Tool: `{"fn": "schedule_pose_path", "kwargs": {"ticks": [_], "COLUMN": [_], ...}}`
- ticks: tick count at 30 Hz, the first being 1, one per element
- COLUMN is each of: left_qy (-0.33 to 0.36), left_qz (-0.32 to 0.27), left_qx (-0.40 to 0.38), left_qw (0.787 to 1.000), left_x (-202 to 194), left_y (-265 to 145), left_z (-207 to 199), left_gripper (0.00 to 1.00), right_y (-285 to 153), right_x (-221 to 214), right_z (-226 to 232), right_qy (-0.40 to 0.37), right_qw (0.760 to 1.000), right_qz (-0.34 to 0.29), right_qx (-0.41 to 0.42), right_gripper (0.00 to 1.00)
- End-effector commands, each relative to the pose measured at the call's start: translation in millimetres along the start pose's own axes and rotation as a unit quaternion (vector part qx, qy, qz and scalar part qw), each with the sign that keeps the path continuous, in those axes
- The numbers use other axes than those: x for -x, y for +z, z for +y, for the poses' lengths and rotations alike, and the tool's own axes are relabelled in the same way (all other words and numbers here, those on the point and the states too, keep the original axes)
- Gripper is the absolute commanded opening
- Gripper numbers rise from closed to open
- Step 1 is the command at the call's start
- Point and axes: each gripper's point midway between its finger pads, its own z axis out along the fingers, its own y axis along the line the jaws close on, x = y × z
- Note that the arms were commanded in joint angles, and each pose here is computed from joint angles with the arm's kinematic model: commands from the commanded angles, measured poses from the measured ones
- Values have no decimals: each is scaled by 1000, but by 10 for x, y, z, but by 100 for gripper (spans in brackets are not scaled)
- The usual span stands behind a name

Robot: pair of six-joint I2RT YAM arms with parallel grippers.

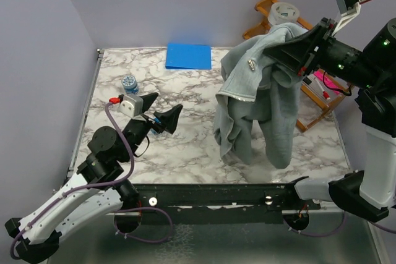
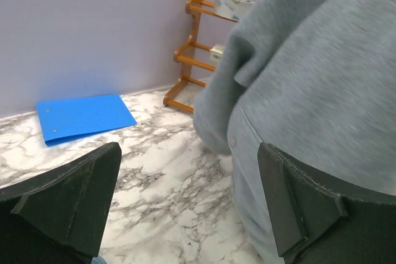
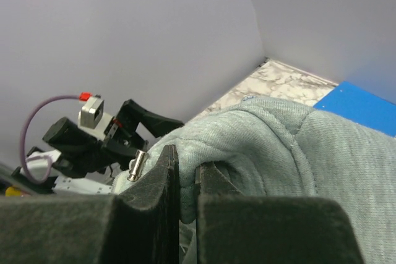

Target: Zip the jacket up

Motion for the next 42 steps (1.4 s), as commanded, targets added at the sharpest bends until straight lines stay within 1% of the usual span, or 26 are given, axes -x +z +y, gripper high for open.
{"fn": "schedule_pose_path", "kwargs": {"ticks": [1, 5, 8, 13, 15, 17, 19, 20, 21, 23, 24, 26, 27, 29, 30, 33, 35, 36, 39, 40, 42], "left_qy": [-6, -9, -15, -21, -25, -28, -34, -39, -43, -51, -54, -55, -61, -74, -82, -120, -149, -163, -199, -210, -230], "left_qz": [-32, -38, -42, -16, -2, 12, 26, 29, 31, 36, 39, 51, 60, 82, 94, 130, 150, 159, 180, 187, 203], "left_qx": [26, 32, 39, 83, 101, 112, 126, 137, 140, 148, 149, 149, 152, 160, 165, 174, 170, 169, 172, 174, 174], "left_qw": [999, 999, 998, 996, 995, 993, 991, 989, 989, 987, 987, 986, 985, 981, 978, 969, 963, 959, 948, 944, 936], "left_x": [205, 266, 291, 67, -60, -182, -312, -357, -396, -460, -484, -550, -595, -714, -790, -1060, -1232, -1310, -1501, -1557, -1690], "left_y": [-95, -164, -196, -239, -251, -254, -257, -262, -261, -256, -251, -240, -241, -236, -239, -236, -230, -235, -279, -301, -350], "left_z": [104, 140, 167, 330, 393, 431, 473, 507, 515, 530, 530, 521, 520, 517, 516, 477, 414, 387, 340, 330, 295], "left_gripper": [99, 99, 99, 99, 99, 99, 99, 99, 99, 99, 99, 99, 99, 99, 99, 99, 99, 99, 99, 99, 99], "right_y": [-242, -259, -57, 581, 893, 1232, 1566, 1733, 1888, 2187, 2302, 2426, 2438, 2361, 2280, 1912, 1602, 1435, 1057, 946, 768], "right_x": [187, 88, -183, -968, -1285, -1570, -1807, -1934, -1992, -2134, -2135, -2113, -2070, -1946, -1877, -1870, -2064, -2029, -2238, -2296, -2458], "right_z": [479, 517, 253, -658, -1023, -1407, -1871, -2089, -2265, -2563, -2666, -2811, -2835, -2816, -2788, -2736, -2682, -2572, -2319, -2226, -2033], "right_qy": [-48, -44, -18, 16, 26, 34, 33, 34, 31, 35, 34, 28, 23, 10, 4, -9, -7, -9, 9, 18, 47], "right_qw": [995, 994, 996, 994, 991, 988, 985, 983, 982, 979, 979, 978, 978, 977, 976, 967, 957, 957, 955, 955, 957], "right_qz": [-26, -9, 31, 105, 131, 148, 156, 163, 164, 169, 166, 163, 161, 153, 146, 153, 181, 179, 202, 205, 212], "right_qx": [88, 104, 84, 11, -3, -20, -63, -79, -91, -106, -111, -126, -132, -148, -159, -204, -225, -227, -218, -214, -194], "right_gripper": [1, 0, 0, 0, 0, 1, 1, 3, 9, 25, 37, 54, 63, 73, 76, 84, 87, 88, 87, 87, 80]}}
